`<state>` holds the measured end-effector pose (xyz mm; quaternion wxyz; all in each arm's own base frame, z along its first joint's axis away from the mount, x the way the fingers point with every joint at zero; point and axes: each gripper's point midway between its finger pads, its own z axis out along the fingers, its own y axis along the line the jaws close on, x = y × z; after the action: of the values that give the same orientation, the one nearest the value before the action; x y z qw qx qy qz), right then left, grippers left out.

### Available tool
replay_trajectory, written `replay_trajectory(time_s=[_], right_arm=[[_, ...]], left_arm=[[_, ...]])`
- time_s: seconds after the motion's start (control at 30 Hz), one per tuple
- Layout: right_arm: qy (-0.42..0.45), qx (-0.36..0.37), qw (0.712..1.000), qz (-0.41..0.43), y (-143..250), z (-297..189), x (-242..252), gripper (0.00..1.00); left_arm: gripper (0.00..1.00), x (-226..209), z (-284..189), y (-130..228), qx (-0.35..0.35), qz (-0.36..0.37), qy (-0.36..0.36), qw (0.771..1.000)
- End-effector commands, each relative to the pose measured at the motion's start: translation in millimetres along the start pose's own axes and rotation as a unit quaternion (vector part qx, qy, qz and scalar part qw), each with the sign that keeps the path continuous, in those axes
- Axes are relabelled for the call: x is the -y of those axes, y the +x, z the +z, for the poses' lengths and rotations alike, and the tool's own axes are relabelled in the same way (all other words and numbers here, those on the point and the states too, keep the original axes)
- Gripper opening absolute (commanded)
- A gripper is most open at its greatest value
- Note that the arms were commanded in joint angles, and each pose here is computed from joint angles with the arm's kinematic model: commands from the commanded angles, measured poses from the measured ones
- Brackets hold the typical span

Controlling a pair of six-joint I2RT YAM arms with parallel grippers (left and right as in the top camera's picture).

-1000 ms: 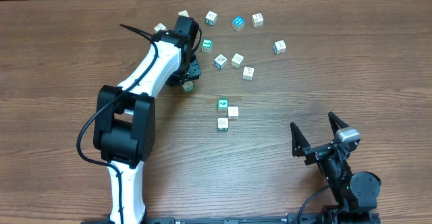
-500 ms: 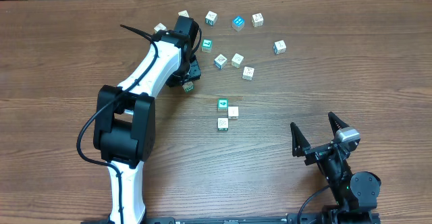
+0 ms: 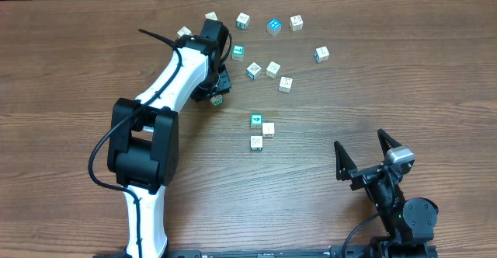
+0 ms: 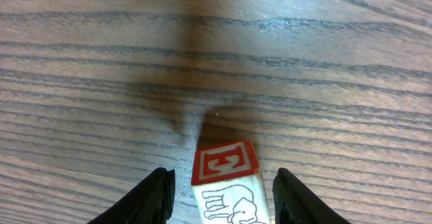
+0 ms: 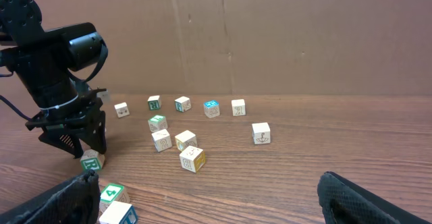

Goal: Form a circle
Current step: 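Hold the elephant block low above the table at the arc's left side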

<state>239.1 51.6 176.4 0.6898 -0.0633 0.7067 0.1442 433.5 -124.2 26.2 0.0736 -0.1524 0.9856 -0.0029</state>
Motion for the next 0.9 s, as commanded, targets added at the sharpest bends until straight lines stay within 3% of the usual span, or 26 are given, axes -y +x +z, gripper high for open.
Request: replay_trajectory(time_s=[0.0, 0.87], right_arm=[[0.005, 0.003, 1.0, -0.003, 1.2, 0.0, 2.2, 1.0], [0.005, 0.003, 1.0, -0.003, 1.2, 0.0, 2.2, 1.0]], left_arm=[[0.44, -0.5, 9.5, 9.5, -0.017, -0.002, -0.006, 1.0], [0.32, 1.3, 13.0, 5.9, -0.007, -0.003, 0.0, 1.0]])
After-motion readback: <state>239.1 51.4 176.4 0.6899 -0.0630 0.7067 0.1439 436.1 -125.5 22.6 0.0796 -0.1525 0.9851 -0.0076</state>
